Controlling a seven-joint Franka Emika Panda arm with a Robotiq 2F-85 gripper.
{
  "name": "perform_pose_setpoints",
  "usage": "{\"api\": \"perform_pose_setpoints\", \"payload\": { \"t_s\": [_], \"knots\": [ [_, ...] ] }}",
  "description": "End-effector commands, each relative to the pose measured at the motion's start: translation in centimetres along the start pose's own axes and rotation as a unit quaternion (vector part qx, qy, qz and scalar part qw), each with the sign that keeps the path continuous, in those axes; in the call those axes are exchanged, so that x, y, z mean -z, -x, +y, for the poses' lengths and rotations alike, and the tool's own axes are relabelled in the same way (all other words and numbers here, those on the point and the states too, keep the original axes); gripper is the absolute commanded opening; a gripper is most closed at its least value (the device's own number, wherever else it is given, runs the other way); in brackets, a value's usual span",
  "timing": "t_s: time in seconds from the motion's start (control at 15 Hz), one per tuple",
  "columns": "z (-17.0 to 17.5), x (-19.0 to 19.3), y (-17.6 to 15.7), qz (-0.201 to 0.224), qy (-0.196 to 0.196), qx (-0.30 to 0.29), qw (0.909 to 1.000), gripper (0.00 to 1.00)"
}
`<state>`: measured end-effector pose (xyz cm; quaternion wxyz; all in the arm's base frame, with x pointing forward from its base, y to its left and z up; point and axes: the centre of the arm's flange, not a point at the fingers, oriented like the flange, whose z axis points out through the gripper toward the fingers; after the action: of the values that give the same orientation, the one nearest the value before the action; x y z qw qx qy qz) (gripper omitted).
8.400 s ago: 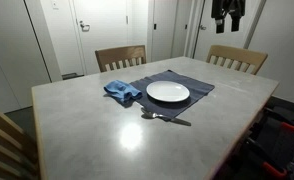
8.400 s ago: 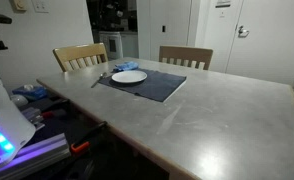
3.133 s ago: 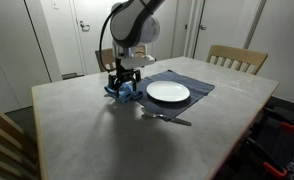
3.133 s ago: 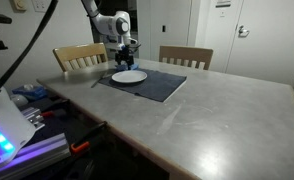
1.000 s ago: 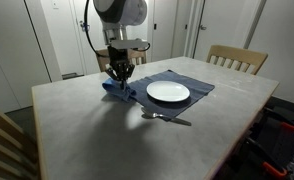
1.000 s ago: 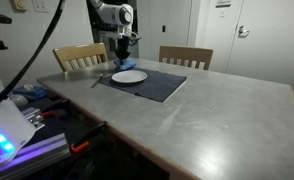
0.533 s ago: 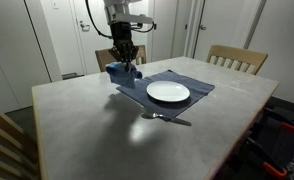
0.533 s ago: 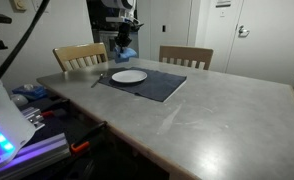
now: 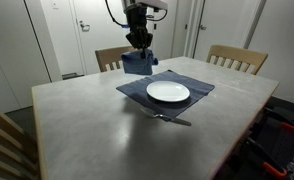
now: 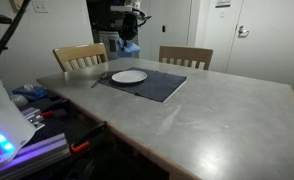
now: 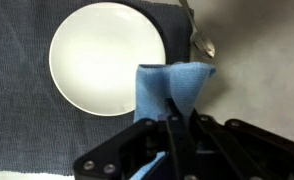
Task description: Pick up the towel and clean the plate
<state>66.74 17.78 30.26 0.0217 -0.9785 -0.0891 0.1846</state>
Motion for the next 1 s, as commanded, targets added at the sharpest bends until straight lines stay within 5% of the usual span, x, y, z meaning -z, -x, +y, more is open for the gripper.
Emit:
{"api": "perform_pose_setpoints", "payload": {
  "t_s": [0.0, 0.4, 0.93],
  "knots": [
    [3.7, -1.4, 4.3, 0.072, -0.029, 0.035, 0.9964, 0.02],
    [7.8, -2.4, 6.7, 0.140, -0.084, 0.087, 0.9828, 0.02],
    [6.3, -9.3, 4.3, 0.093, -0.128, 0.073, 0.9848, 0.02]
  ]
}}
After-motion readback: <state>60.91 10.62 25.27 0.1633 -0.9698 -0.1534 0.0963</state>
